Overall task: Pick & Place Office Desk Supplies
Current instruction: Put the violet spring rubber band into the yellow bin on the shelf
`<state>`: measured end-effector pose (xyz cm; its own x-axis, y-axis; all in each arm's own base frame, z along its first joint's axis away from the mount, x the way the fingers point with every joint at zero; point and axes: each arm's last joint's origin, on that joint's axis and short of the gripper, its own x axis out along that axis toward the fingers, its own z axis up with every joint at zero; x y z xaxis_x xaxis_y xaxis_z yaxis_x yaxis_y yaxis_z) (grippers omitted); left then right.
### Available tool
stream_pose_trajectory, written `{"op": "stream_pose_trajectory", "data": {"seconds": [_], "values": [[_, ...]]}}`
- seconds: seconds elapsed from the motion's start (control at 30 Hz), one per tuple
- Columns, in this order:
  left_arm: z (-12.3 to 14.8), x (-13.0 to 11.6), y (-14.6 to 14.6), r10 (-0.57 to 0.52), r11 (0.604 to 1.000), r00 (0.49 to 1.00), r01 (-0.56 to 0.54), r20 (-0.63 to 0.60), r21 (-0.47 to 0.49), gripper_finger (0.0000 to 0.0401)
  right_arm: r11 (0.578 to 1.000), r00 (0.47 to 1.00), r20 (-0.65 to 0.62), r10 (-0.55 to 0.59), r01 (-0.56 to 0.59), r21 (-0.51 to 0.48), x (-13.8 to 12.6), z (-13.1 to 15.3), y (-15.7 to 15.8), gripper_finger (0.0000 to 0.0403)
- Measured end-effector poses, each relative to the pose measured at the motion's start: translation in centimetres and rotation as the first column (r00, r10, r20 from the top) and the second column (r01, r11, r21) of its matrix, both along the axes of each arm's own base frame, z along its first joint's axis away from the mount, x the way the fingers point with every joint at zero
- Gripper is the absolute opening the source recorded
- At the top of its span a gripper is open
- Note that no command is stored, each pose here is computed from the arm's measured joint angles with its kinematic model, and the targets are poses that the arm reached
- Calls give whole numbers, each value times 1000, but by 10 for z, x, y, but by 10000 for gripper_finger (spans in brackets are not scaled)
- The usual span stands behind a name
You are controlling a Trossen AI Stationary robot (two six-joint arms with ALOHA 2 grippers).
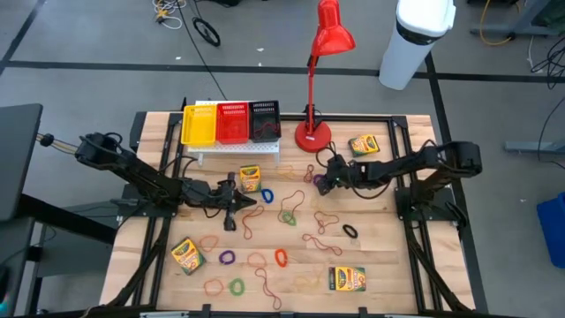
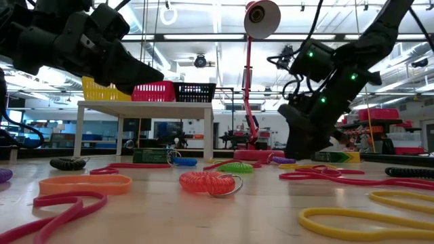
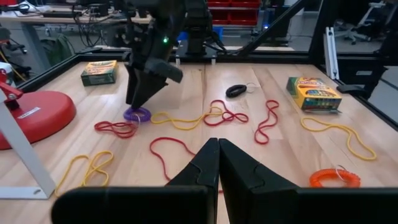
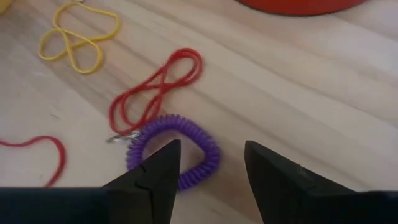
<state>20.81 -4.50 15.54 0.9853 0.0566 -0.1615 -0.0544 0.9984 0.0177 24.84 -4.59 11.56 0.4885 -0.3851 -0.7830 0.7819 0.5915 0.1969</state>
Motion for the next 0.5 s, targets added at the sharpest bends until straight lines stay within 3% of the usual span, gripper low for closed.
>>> {"op": "stream_pose_trajectory", "data": {"seconds": [0.2,0.5], "values": [[0,0,0,6,1000,1000,-6,-3,-2,13,999,999,-34,-11,9,-47,2,-8,-1,168],[-1,0,0,19,998,1000,-19,-8,-65,13,994,998,-42,56,-60,-97,4,-7,-1,21]]}}
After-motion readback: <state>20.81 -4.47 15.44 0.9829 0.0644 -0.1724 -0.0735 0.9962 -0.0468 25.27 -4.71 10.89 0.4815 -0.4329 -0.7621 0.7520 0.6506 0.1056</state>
